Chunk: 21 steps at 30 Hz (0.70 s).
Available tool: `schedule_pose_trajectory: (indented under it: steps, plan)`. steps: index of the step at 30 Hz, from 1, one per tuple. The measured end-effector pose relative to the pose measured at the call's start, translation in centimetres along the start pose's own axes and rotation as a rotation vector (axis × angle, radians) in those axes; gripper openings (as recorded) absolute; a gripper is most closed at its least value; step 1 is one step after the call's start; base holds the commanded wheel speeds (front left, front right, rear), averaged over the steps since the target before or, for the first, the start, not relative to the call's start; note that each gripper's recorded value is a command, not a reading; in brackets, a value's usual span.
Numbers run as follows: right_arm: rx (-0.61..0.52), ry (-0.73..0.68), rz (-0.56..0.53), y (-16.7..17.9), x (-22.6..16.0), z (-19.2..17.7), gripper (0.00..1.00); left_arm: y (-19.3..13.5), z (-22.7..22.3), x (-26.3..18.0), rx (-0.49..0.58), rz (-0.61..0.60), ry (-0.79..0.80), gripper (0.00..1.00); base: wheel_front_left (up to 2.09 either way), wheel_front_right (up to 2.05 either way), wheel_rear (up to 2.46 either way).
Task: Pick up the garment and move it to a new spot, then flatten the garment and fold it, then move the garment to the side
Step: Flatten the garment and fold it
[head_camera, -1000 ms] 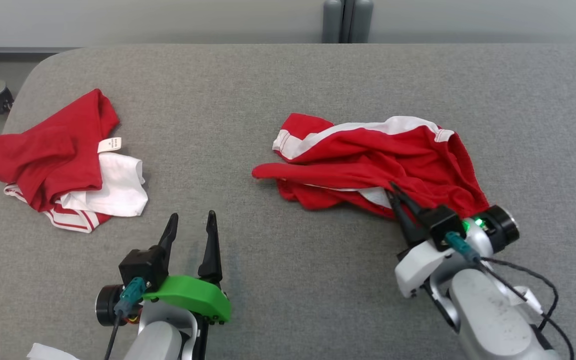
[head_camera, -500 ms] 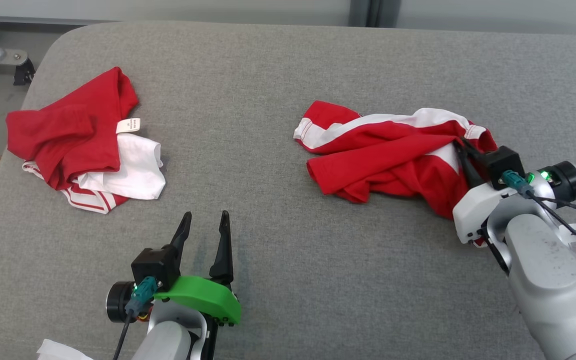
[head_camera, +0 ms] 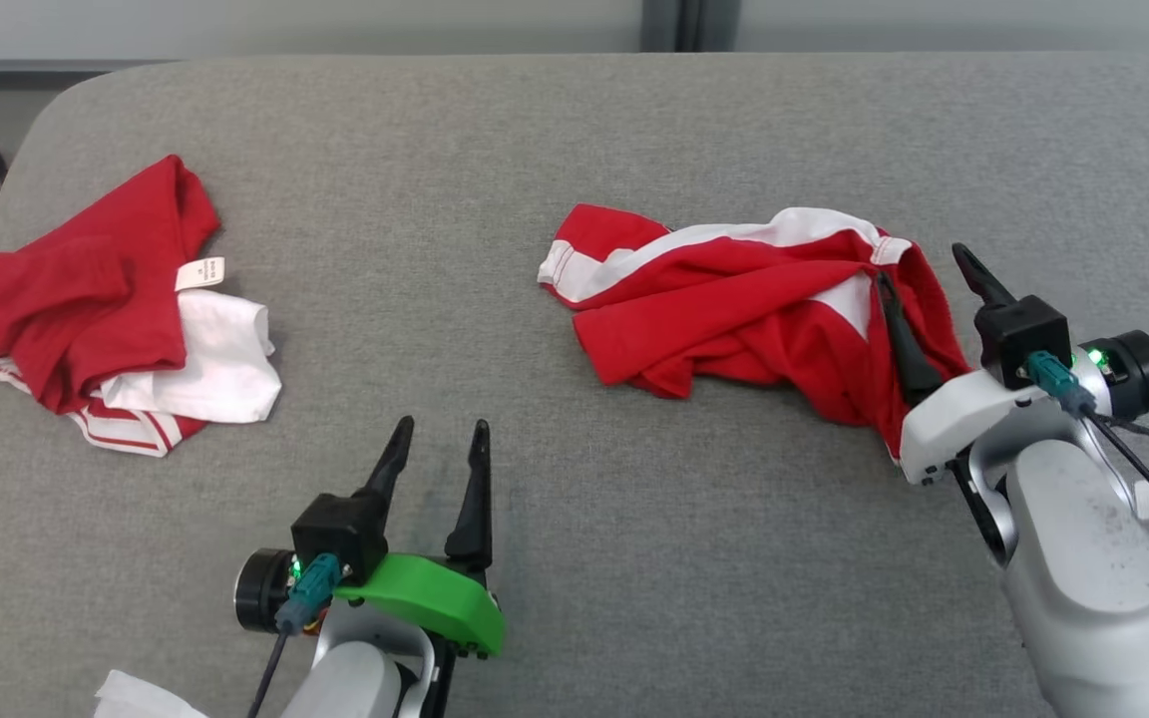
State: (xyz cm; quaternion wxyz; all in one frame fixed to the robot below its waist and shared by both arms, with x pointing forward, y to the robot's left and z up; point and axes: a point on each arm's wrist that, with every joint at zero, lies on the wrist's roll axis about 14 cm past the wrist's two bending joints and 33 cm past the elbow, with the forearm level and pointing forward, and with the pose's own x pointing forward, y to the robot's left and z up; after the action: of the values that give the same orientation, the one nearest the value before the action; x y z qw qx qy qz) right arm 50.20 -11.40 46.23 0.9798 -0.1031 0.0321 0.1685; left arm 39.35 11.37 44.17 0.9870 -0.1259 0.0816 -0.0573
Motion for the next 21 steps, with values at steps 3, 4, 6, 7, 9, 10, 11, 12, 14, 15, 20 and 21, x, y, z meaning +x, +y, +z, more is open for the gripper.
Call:
schedule_pose_trajectory:
  steps: [3, 4, 6, 7, 9, 10, 11, 12, 14, 15, 20, 21]
  plan:
    - [0.040, -0.060, -0.042, -0.5, -1.7, 1.3, 1.00, -2.0, -0.5, 0.2, 0.006, -0.071, 0.021, 1.00, 0.00, 0.00, 0.00]
    - [0.055, -0.082, -0.060, -0.7, -2.4, 1.8, 1.00, -2.7, -0.8, 0.3, 0.006, -0.097, 0.031, 1.00, 0.00, 0.00, 0.00]
    - [0.073, -0.118, -0.096, -1.4, -3.7, 2.7, 1.00, -4.0, -1.3, 0.6, 0.014, -0.143, 0.059, 1.00, 0.00, 0.00, 0.00]
    - [0.079, -0.139, -0.118, -1.8, -4.4, 3.2, 1.00, -4.7, -1.5, 0.9, 0.021, -0.168, 0.070, 1.00, 0.00, 0.00, 0.00]
    - [0.099, -0.175, -0.154, -2.5, -5.5, 4.1, 1.00, -5.5, -1.9, 1.5, 0.030, -0.201, 0.089, 1.00, 0.00, 0.00, 0.00]
    - [0.102, -0.190, -0.175, -2.9, -6.2, 4.5, 1.00, -5.8, -2.2, 1.8, 0.026, -0.212, 0.105, 1.00, 0.00, 0.00, 0.00]
    - [0.103, -0.199, -0.189, -3.2, -6.7, 4.7, 1.00, -6.0, -2.4, 2.1, 0.020, -0.218, 0.116, 1.00, 0.00, 0.00, 0.00]
    - [0.106, -0.207, -0.208, -3.7, -7.3, 4.9, 1.00, -6.2, -2.7, 2.5, 0.021, -0.222, 0.133, 1.00, 0.00, 0.00, 0.00]
    - [0.112, -0.216, -0.237, -4.3, -8.3, 5.0, 1.00, -6.5, -3.2, 3.4, 0.040, -0.234, 0.152, 1.00, 0.00, 0.00, 0.00]
    - [0.112, -0.217, -0.246, -4.4, -8.7, 5.0, 1.00, -6.6, -3.4, 3.8, 0.050, -0.238, 0.162, 1.00, 0.00, 0.00, 0.00]
    - [0.113, -0.194, -0.319, -6.2, -10.8, 4.1, 1.00, -7.9, -4.8, 5.4, 0.073, -0.281, 0.200, 1.00, 0.00, 0.00, 0.00]
    - [0.113, -0.186, -0.334, -6.6, -11.2, 3.8, 1.00, -8.1, -5.0, 5.6, 0.073, -0.288, 0.202, 1.00, 0.00, 0.00, 0.00]
